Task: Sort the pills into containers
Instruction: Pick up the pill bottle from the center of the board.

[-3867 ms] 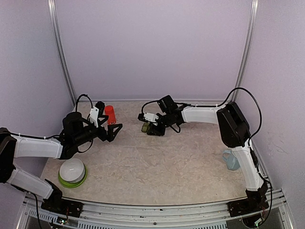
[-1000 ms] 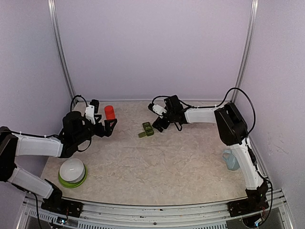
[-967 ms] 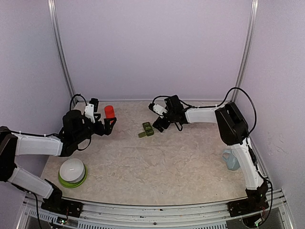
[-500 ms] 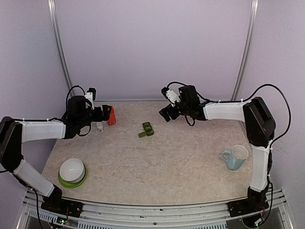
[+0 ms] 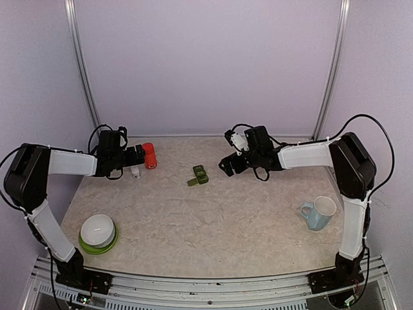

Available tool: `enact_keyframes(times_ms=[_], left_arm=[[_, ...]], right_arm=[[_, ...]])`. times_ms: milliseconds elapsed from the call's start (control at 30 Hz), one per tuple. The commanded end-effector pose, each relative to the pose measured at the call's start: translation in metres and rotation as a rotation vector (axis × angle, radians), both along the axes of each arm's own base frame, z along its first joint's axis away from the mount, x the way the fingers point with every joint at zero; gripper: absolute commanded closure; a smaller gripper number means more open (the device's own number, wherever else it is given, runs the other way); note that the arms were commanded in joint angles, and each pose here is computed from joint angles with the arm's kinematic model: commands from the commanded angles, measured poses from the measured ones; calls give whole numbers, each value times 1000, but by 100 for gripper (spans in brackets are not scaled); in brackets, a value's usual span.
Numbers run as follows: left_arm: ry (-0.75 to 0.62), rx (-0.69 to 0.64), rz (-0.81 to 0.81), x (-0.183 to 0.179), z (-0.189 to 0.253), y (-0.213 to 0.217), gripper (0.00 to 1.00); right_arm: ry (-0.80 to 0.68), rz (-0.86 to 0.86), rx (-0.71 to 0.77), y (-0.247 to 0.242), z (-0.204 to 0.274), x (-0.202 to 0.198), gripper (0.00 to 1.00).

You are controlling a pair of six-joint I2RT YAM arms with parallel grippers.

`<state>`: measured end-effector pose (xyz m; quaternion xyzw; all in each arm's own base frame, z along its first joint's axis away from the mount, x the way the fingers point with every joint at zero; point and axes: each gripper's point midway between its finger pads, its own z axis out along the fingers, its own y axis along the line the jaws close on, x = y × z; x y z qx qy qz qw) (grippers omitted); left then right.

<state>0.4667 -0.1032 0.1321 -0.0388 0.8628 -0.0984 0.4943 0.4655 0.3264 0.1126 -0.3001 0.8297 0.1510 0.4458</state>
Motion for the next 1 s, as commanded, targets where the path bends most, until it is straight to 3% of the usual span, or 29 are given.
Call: enact_keyframes(times_ms=[0,367,767,967], left_arm=[[72,23,74,12,-19,19,1],[185,63,71,26,-53,19,5],[240,26,29,20,-75,9,24],[250,34,14,18,-78,8,44]], right_arm=[[34,-27,97,-2,26,1,0],[47,27,150,5,38,-8,0],[57,60,136,8,35,-11,0],[66,70,139,10,33,-12,1]])
